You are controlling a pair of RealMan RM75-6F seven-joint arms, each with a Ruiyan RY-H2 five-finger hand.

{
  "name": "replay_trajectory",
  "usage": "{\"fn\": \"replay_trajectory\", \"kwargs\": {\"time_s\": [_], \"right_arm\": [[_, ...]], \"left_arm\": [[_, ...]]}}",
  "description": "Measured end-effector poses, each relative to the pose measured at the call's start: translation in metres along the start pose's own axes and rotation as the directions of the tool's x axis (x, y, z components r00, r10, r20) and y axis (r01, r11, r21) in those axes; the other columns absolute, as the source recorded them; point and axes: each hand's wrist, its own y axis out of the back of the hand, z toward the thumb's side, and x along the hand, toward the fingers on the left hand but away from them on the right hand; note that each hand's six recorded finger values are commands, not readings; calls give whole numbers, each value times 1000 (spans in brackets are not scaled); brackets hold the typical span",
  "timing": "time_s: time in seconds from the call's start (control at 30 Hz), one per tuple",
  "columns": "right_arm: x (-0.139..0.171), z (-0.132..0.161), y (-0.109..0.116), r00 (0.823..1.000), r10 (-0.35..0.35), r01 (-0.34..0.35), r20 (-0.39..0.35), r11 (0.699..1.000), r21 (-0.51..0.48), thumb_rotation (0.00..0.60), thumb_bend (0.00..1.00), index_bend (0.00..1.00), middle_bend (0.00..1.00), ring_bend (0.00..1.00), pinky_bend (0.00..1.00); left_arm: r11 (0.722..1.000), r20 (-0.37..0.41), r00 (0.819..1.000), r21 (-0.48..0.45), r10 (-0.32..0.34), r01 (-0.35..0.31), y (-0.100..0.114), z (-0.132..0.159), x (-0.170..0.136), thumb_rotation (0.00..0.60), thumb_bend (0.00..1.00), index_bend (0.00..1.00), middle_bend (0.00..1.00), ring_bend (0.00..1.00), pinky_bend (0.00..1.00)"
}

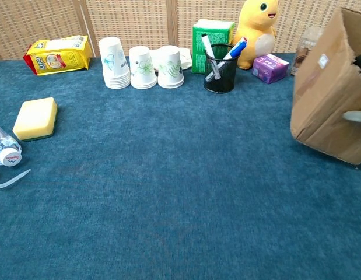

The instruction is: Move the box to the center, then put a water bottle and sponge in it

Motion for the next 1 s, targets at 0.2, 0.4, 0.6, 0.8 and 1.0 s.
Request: {"fn": "replay_trajectory", "kwargs": {"time_s": [0.2, 0.4, 0.6, 0.8, 1.0], "right_arm": [[0, 42, 15, 968, -27, 43, -250, 997, 60, 600, 316, 738, 700, 671, 734], [-9, 80, 34, 891, -50, 114, -452, 987, 115, 600, 314, 737, 699, 671, 733], [-27, 101, 40, 835, -29, 151, -550, 973, 177, 600, 313, 734, 697, 671, 733], [-47, 124, 36, 780, 5, 183, -626, 954, 235, 600, 313, 734, 695, 670, 733], [-69, 151, 28, 724, 38, 211, -689, 938, 274, 600, 315, 725, 689, 661, 726]], "left_arm": [[1000, -1, 1000, 5, -3, 3, -2, 1, 1, 600, 105, 0, 0, 0, 0], [1000, -3, 1000, 15, -14, 14, -6, 3, 3, 600, 105, 0, 0, 0, 0], [1000, 1, 1000, 19, -20, 20, -8, 4, 4, 600, 105, 0, 0, 0, 0], [1000, -4, 1000, 13, -18, 18, -7, 2, 5, 600, 105, 0, 0, 0, 0], [1000, -4, 1000, 12, -21, 21, -7, 2, 5, 600, 105, 0, 0, 0, 0]]}}
